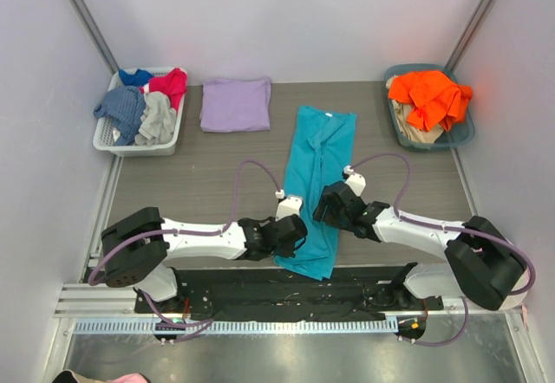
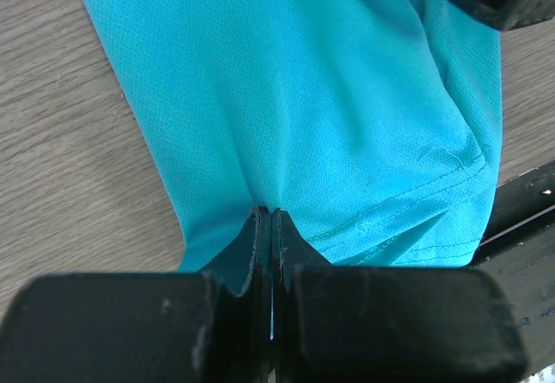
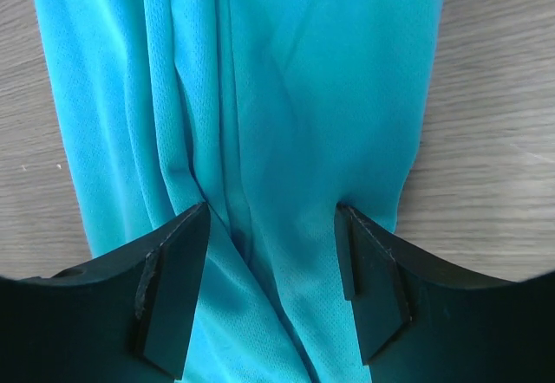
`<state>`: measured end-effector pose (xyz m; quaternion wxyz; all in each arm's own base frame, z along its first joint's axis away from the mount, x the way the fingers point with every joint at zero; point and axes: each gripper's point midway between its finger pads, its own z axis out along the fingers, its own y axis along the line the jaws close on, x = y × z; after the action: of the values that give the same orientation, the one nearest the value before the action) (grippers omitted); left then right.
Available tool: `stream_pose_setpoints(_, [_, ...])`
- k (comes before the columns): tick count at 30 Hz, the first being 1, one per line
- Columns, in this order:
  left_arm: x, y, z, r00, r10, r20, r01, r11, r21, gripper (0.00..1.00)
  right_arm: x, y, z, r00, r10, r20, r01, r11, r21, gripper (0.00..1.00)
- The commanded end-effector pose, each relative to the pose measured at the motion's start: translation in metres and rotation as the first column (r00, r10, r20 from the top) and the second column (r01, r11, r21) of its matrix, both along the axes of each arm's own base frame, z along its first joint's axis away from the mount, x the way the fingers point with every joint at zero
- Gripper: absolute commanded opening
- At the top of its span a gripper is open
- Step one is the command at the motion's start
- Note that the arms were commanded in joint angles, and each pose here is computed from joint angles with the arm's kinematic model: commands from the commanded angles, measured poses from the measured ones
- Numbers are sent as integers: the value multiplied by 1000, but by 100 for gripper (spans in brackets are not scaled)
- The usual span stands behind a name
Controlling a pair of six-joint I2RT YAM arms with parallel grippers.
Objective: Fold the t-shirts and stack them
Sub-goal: Fold the tshirt
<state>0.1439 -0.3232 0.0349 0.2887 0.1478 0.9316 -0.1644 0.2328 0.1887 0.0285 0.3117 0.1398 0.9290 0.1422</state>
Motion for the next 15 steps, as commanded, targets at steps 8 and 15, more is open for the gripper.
stream_pose_setpoints(8, [4, 14, 27, 997, 44, 56, -42, 999, -34, 0, -12, -10, -29, 997, -47, -68, 46, 999, -18, 68])
stream_pose_setpoints(15, [7, 30, 49, 992, 73, 99, -69, 997, -44, 1, -17, -19, -33, 995, -62, -84, 58, 997, -47, 68])
